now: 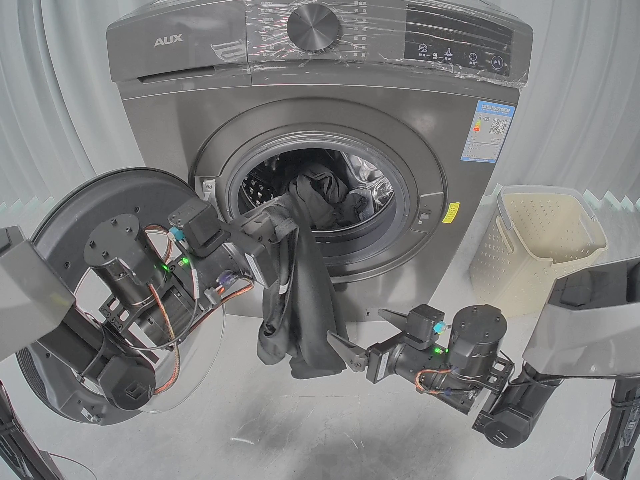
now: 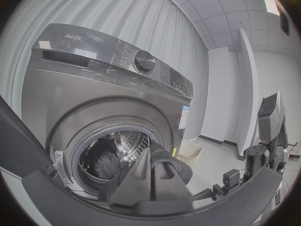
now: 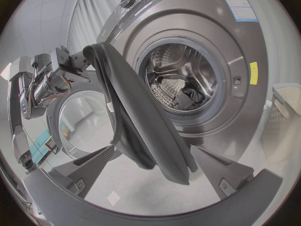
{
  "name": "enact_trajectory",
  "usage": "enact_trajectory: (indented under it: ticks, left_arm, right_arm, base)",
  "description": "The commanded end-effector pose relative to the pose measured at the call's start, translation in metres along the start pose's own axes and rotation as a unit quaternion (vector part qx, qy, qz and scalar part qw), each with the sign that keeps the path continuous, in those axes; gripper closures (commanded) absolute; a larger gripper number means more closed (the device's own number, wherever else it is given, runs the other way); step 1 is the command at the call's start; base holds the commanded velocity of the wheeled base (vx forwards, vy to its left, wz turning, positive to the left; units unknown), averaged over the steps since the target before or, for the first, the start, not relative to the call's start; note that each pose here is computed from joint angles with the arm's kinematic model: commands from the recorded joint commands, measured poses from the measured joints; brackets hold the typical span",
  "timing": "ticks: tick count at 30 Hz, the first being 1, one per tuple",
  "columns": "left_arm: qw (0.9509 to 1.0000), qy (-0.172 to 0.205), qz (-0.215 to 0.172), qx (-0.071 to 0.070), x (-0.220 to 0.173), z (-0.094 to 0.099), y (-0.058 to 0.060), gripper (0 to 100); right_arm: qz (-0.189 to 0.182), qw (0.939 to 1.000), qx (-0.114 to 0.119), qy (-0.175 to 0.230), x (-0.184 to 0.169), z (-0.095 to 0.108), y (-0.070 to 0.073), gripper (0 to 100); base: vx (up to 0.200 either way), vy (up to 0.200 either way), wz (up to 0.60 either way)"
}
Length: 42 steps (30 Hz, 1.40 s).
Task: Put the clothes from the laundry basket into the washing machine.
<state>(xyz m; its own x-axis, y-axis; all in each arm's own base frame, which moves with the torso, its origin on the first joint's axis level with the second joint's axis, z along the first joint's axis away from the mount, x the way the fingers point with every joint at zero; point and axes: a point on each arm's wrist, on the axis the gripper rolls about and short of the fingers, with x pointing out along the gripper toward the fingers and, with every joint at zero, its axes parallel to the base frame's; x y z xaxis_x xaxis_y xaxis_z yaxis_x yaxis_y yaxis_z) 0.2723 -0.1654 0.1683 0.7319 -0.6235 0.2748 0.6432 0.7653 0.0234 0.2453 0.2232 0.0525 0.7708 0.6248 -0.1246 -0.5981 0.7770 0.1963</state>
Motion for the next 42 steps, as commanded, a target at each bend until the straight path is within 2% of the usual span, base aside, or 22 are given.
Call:
enact_trajectory:
  ticks: [1,8,10,14,20,24,29,32,35,42]
  left_arm:
    - [0.9999,-0.007,-0.011,-0.003,0.006,0.001,-0.006,100]
    - [0.9999,-0.005,-0.011,-0.003,0.007,-0.002,-0.007,100]
    - [0.9999,-0.003,-0.011,-0.002,0.008,-0.003,-0.007,100]
    - [0.9999,-0.003,-0.015,-0.003,0.009,-0.004,-0.009,100]
    - [0.9997,-0.006,-0.022,-0.005,0.010,-0.003,-0.014,100]
    - [0.9997,-0.010,-0.022,-0.005,0.012,-0.002,-0.014,100]
    - [0.9997,-0.012,-0.022,-0.004,0.011,0.000,-0.014,100]
    - [0.9997,-0.013,-0.022,-0.005,0.011,0.001,-0.014,100]
    - [0.9996,-0.015,-0.023,-0.005,0.011,0.002,-0.014,100]
    - [0.9996,-0.016,-0.021,-0.004,0.011,0.003,-0.014,100]
  right_arm:
    - [0.019,0.9998,-0.007,-0.001,0.022,-0.011,0.002,0]
    - [0.042,0.9990,-0.016,-0.001,0.028,-0.013,0.004,0]
    - [0.040,0.9990,-0.016,0.004,0.029,-0.017,0.003,0]
    - [0.032,0.9989,-0.034,0.001,0.038,-0.022,-0.001,0]
    - [0.031,0.9988,-0.036,-0.015,0.056,-0.026,-0.002,0]
    - [0.031,0.9981,-0.050,-0.017,0.067,-0.033,-0.003,0]
    - [0.029,0.9978,-0.051,-0.032,0.079,-0.035,-0.003,0]
    - [0.013,0.9978,-0.049,-0.042,0.087,-0.033,-0.006,0]
    - [0.002,0.9981,-0.049,-0.039,0.090,-0.038,-0.015,0]
    - [-0.002,0.9984,-0.048,-0.028,0.093,-0.050,-0.019,0]
  base:
    - [0.000,0.000,0.00]
    - [0.000,0.000,0.00]
    - [0.000,0.000,0.00]
    - [0.000,0.000,0.00]
    - [0.000,0.000,0.00]
    - [0.000,0.000,0.00]
    - [0.000,0.000,0.00]
    - [0.000,0.000,0.00]
    - [0.000,0.000,0.00]
    - [0.000,0.000,0.00]
